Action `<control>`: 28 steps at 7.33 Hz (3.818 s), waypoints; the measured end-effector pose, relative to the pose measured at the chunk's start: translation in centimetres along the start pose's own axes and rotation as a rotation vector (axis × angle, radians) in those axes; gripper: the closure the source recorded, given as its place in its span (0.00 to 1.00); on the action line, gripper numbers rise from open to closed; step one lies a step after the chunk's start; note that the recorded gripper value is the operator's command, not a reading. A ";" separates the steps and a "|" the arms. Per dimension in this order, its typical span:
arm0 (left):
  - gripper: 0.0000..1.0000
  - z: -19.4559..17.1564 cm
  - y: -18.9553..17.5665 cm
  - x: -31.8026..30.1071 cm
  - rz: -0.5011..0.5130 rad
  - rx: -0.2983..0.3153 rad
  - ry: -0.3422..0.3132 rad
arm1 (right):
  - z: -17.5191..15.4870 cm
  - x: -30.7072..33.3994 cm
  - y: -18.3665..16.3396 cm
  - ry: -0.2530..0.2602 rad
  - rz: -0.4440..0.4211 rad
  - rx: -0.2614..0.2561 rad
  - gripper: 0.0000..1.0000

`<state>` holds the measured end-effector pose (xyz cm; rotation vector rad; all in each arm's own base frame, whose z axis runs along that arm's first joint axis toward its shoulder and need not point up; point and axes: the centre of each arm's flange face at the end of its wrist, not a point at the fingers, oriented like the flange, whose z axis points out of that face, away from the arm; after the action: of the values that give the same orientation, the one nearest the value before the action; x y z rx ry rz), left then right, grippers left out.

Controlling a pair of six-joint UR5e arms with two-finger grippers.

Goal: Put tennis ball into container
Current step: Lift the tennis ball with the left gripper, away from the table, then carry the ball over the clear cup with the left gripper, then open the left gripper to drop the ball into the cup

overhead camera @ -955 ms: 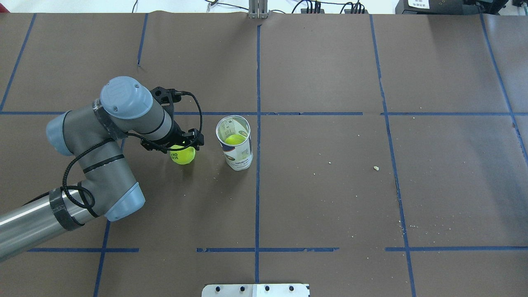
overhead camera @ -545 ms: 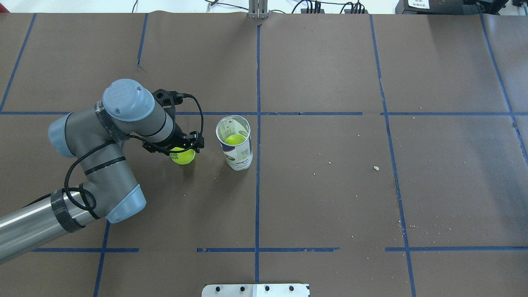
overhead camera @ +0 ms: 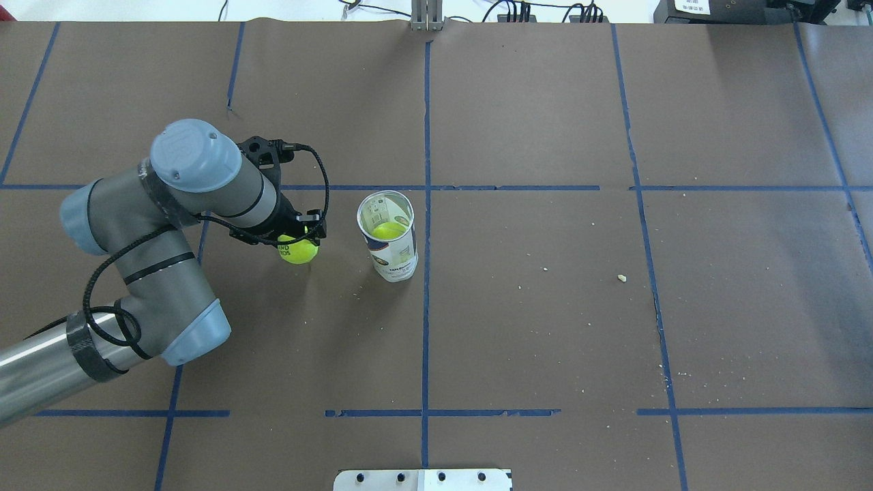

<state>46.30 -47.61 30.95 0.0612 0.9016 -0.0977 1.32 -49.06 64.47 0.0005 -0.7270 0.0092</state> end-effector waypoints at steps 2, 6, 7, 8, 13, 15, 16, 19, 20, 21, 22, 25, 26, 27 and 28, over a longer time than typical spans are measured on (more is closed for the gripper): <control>1.00 -6.9 -0.1 0.2 -0.015 0.026 -0.024 | 0.0 0.0 0.0 0.000 0.000 0.000 0.00; 1.00 -23.1 -0.3 1.7 -0.085 0.083 -0.077 | 0.0 0.0 0.0 0.000 0.000 0.000 0.00; 1.00 -25.5 -0.1 3.0 -0.098 0.073 -0.072 | 0.0 0.0 0.0 0.000 0.000 0.000 0.00; 1.00 -26.5 -0.3 4.6 -0.107 0.050 -0.062 | 0.0 0.0 0.0 0.000 0.000 0.000 0.00; 1.00 -21.1 -0.1 15.5 -0.162 -0.063 -0.035 | 0.0 0.0 0.0 0.000 0.000 0.000 0.00; 1.00 -19.1 -0.1 16.9 -0.162 -0.074 -0.025 | 0.0 0.0 0.0 0.000 0.000 0.000 0.00; 1.00 -18.5 -0.1 17.2 -0.159 -0.076 -0.022 | 0.0 0.0 0.0 0.000 0.000 0.000 0.00; 0.69 -17.4 0.6 17.8 -0.146 -0.091 -0.021 | 0.0 0.0 0.0 0.000 0.000 0.000 0.00; 0.01 -17.2 0.7 17.8 -0.144 -0.092 -0.020 | 0.0 0.0 0.0 0.000 0.000 0.000 0.00; 0.00 -17.2 0.7 17.8 -0.140 -0.090 -0.016 | 0.0 0.0 0.0 0.000 0.000 0.000 0.00; 0.00 -17.3 0.7 17.8 -0.136 -0.089 -0.012 | 0.0 0.0 0.0 0.000 0.000 0.000 0.00; 0.00 -17.6 0.9 17.7 -0.132 -0.086 -0.004 | 0.0 0.0 0.0 0.000 0.000 0.000 0.00; 0.00 -17.7 0.9 17.7 -0.132 -0.085 -0.003 | 0.0 0.0 0.0 0.000 0.000 0.000 0.00; 0.00 -17.8 1.0 17.6 -0.128 -0.083 -0.002 | 0.0 0.0 0.0 0.000 0.000 0.000 0.00; 0.00 -18.1 1.1 17.4 -0.122 -0.071 0.003 | 0.0 0.0 0.0 0.000 0.000 0.000 0.00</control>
<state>42.98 -45.86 6.11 -0.0599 0.9108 -0.1785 1.34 -49.06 64.47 0.0007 -0.7270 0.0096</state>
